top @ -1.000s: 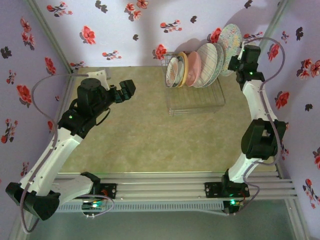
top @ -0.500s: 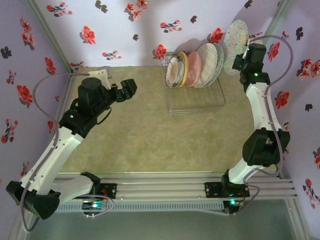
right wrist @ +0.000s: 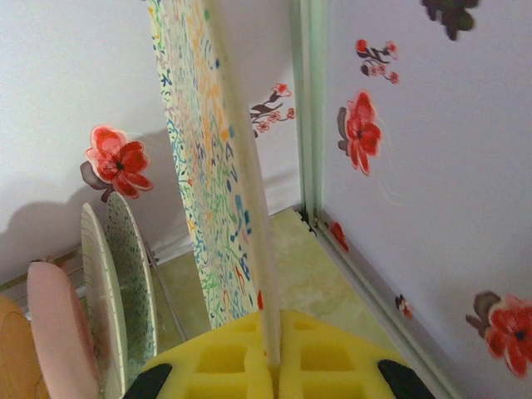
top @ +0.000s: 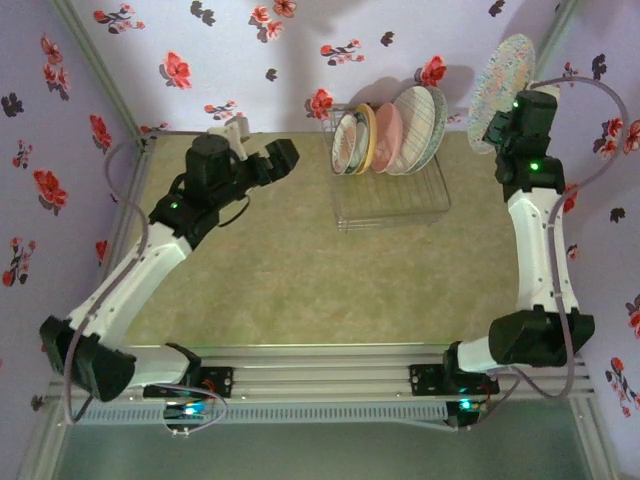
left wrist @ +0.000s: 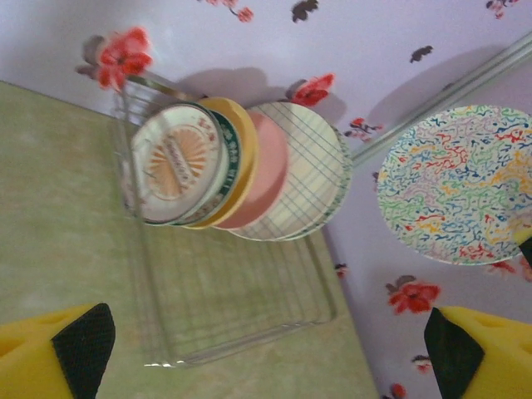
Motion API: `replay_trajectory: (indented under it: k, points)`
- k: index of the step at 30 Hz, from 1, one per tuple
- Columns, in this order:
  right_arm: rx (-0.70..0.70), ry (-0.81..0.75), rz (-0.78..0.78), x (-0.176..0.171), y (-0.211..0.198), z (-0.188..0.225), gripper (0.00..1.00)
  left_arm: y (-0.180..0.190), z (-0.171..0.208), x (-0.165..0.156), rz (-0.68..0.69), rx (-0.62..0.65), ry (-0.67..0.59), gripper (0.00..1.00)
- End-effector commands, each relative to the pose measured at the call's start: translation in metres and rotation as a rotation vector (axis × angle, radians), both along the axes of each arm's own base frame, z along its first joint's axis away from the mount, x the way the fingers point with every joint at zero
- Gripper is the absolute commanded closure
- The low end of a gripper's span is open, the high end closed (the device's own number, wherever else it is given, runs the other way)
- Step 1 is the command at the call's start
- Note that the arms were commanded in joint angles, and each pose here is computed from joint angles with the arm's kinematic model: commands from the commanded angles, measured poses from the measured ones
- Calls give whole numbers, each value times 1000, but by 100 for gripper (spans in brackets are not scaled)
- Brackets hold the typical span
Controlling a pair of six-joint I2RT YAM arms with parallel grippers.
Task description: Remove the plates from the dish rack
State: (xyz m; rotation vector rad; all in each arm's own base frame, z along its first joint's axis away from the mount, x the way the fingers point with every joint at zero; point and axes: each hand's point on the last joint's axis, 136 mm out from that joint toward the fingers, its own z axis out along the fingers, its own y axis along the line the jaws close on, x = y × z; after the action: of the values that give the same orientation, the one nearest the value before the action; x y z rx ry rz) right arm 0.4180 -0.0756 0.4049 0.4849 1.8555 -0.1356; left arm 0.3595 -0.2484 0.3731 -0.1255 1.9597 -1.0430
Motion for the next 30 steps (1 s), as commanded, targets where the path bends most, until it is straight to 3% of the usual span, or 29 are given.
replay_trajectory:
  k: [1, 10, 16, 30]
  points:
    - [99, -148, -46, -29, 1, 42, 100, -41, 17, 2, -117, -153, 48, 2]
    - [446, -169, 132, -58, 53, 45, 100, -134, -3, 26, -304, -320, 269, 11]
    - [695, -162, 273, -64, 92, 50, 100, -177, -6, 33, -362, -390, 332, 15]
    - [920, -69, 451, -62, 137, 43, 100, -195, 4, 52, -370, -503, 322, 24]
